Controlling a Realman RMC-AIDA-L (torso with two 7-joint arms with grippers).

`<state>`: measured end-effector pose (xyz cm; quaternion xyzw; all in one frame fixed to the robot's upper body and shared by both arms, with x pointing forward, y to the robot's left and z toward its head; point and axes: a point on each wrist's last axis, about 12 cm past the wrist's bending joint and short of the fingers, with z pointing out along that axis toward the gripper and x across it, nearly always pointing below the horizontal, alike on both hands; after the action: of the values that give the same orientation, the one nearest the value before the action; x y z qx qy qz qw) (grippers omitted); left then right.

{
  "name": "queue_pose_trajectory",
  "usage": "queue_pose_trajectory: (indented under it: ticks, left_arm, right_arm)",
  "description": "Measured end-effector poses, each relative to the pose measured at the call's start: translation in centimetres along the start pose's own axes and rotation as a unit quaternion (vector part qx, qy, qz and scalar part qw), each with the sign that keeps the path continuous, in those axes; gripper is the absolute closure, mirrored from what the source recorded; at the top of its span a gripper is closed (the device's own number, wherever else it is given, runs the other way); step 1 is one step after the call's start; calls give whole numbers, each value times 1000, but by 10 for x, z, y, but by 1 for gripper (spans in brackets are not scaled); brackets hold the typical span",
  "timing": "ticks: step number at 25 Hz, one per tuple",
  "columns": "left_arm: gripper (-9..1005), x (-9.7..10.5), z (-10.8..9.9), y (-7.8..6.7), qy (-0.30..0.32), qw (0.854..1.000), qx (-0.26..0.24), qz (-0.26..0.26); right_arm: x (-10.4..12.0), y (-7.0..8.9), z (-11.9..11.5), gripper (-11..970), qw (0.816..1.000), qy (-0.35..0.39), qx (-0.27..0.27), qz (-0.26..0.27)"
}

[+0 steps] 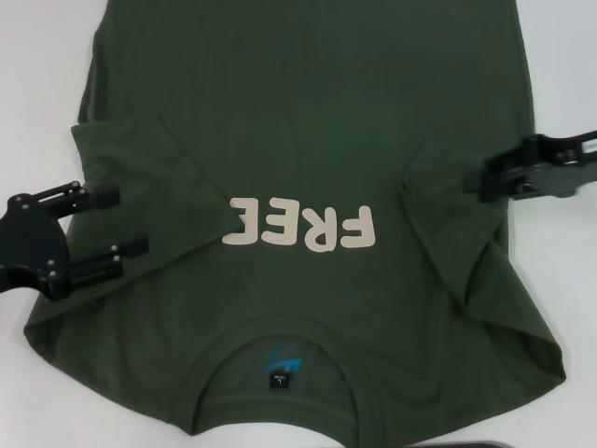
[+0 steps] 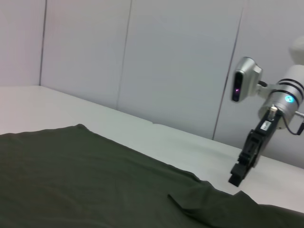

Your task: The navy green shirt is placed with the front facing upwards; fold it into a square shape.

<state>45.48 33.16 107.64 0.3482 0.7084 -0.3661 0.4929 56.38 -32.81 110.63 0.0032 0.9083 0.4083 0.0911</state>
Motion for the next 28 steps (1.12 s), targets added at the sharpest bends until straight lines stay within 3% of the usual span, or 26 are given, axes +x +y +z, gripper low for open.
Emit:
queue_pose_trajectory:
  ticks: [5,18,28]
  left_arm:
    - [293,0,-1,0,-3,1000,0,-1]
    - [293,-2,0,1,-5,1000,-3,2]
    - [292,-1,0,1,-6,1000,-4,1]
  right_arm:
    - [1,-10,-15,592,1000,-13,14,23]
    - [3,-6,11,594,999,12,34,17]
    - [-3,-5,1,594,998,15,52,12]
